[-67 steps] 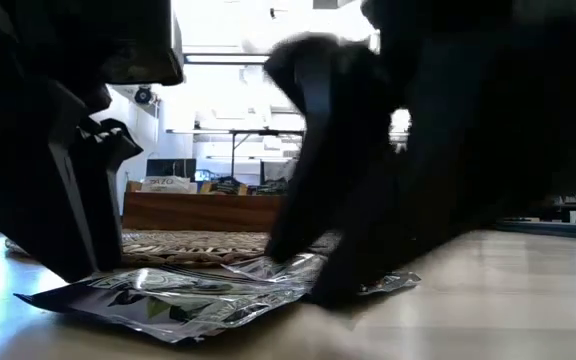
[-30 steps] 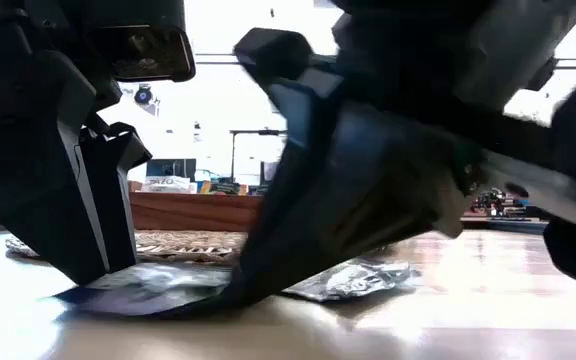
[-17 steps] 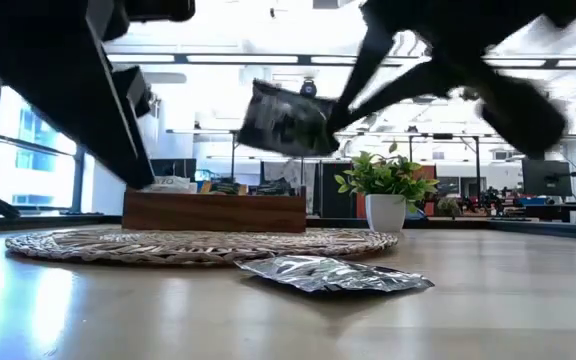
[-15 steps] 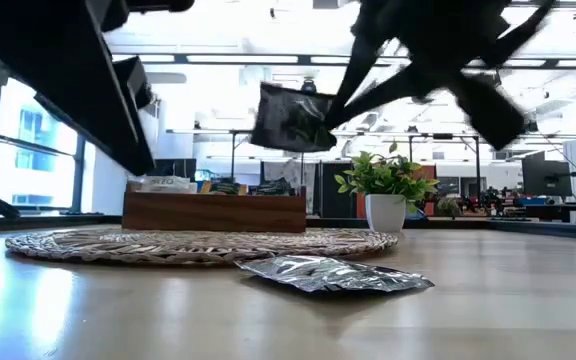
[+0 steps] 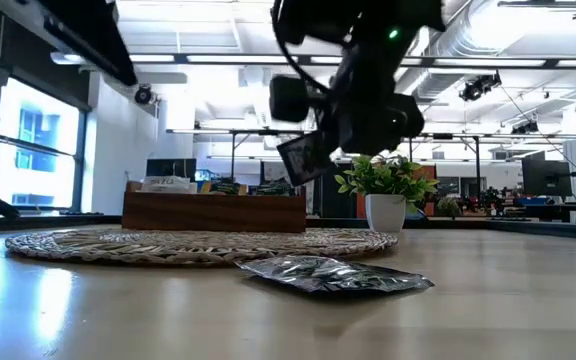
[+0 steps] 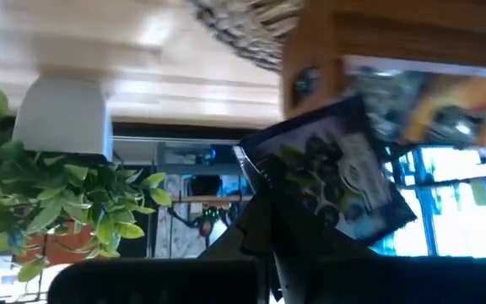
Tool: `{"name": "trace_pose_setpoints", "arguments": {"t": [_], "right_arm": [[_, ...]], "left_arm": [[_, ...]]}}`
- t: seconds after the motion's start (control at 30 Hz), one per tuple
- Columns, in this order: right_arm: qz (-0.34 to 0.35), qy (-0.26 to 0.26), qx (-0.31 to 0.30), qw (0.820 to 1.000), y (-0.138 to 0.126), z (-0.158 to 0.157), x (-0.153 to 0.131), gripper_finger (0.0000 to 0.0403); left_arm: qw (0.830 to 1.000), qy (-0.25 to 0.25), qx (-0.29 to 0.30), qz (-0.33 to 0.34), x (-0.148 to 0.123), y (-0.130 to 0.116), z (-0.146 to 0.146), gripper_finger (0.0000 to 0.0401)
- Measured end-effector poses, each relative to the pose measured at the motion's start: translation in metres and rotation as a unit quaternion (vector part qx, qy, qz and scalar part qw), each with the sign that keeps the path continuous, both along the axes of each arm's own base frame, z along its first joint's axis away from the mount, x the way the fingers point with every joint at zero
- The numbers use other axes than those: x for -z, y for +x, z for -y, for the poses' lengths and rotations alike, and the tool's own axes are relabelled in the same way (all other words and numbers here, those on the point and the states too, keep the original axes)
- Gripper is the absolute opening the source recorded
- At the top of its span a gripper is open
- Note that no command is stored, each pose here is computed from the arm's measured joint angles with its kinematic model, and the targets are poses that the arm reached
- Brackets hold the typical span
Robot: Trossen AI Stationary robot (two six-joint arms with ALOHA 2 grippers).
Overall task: Pick & Place Tea
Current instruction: Put the violet tea packet into the right compartment of the wooden organizer
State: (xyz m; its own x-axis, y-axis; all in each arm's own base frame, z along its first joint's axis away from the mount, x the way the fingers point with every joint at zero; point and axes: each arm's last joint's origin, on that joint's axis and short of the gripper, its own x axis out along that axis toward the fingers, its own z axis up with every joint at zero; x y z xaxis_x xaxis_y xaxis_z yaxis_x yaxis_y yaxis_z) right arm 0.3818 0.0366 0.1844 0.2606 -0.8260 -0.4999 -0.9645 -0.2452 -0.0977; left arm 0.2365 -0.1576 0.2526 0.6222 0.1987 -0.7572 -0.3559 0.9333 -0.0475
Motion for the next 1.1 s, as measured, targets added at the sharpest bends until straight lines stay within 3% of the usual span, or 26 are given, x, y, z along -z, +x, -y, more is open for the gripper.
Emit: {"name": "trace_pose_setpoints", "arguments": {"t": [0.17,0.33,0.7,0.93,1.1], "right_arm": [[-0.033,0.016,-0.002,0.999,0.006,0.029,0.0,0.0001],[-0.028,0.082,-0.04,0.995,0.014,0.039,0.001,0.0002],[0.065,0.152,-0.087,0.982,0.032,0.043,-0.005,0.0003],[0.086,0.13,-0.037,0.987,0.03,0.063,-0.006,0.0004],[0.131,0.159,-0.019,0.978,0.033,0.064,-0.007,0.0005]], "left_arm": [[0.999,0.02,-0.02,0.017,-0.019,-0.017,-0.015,0.0156],[0.998,0.038,-0.053,0.014,-0.028,-0.032,-0.027,0.0156],[0.989,0.062,-0.134,-0.004,-0.028,-0.048,-0.041,0.0156],[0.988,0.059,-0.144,0.0,-0.028,-0.048,-0.041,0.0156],[0.987,0.06,-0.146,0.001,-0.028,-0.048,-0.042,0.0156]]}}
